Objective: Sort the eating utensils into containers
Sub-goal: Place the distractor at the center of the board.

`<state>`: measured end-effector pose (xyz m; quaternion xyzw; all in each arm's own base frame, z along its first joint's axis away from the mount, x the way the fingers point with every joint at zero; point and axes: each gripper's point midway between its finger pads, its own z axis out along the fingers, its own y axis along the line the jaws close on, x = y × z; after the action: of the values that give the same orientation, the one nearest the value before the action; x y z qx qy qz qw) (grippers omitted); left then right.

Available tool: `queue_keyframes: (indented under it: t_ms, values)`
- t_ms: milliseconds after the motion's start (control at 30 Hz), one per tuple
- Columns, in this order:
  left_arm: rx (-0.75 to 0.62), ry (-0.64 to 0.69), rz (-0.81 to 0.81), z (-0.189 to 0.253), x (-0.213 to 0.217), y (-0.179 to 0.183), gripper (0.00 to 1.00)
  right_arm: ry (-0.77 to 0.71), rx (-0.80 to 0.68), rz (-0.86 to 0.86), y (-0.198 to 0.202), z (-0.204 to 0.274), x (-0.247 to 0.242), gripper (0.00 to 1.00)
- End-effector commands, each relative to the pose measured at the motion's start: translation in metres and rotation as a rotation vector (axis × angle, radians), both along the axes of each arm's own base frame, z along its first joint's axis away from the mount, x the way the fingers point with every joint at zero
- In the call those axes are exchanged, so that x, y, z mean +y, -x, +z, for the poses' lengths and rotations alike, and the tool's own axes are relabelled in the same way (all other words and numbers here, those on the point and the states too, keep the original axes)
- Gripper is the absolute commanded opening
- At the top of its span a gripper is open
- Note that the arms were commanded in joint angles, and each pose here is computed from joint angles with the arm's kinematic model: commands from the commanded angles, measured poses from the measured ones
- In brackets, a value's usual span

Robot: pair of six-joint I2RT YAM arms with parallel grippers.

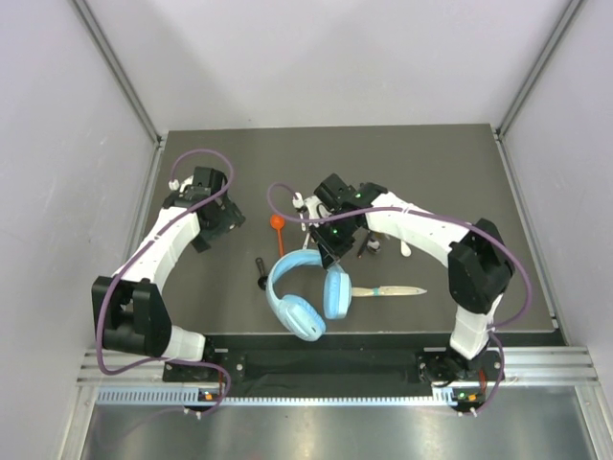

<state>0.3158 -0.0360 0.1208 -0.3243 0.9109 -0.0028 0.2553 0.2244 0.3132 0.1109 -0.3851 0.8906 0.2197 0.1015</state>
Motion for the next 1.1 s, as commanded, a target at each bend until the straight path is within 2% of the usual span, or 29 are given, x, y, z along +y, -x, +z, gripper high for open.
queue_keyframes:
  t_ms: [0, 233, 667, 1067]
  values:
    - [-0.019, -0.014, 0.013, 0.007, 0.005, 0.0, 0.99, -0.06, 0.017, 0.051, 0.003, 0.008, 0.02, 0.0]
    - [-0.013, -0.022, 0.012, 0.008, 0.006, 0.001, 0.99, -0.026, 0.05, 0.042, 0.0, -0.019, 0.02, 0.0]
    - [0.014, -0.033, -0.002, 0.002, 0.007, 0.003, 0.99, -0.021, 0.059, -0.11, -0.058, -0.044, -0.005, 0.0]
    - [0.03, -0.039, -0.007, -0.002, 0.008, 0.002, 0.99, -0.02, 0.065, -0.146, -0.082, -0.054, -0.005, 0.0]
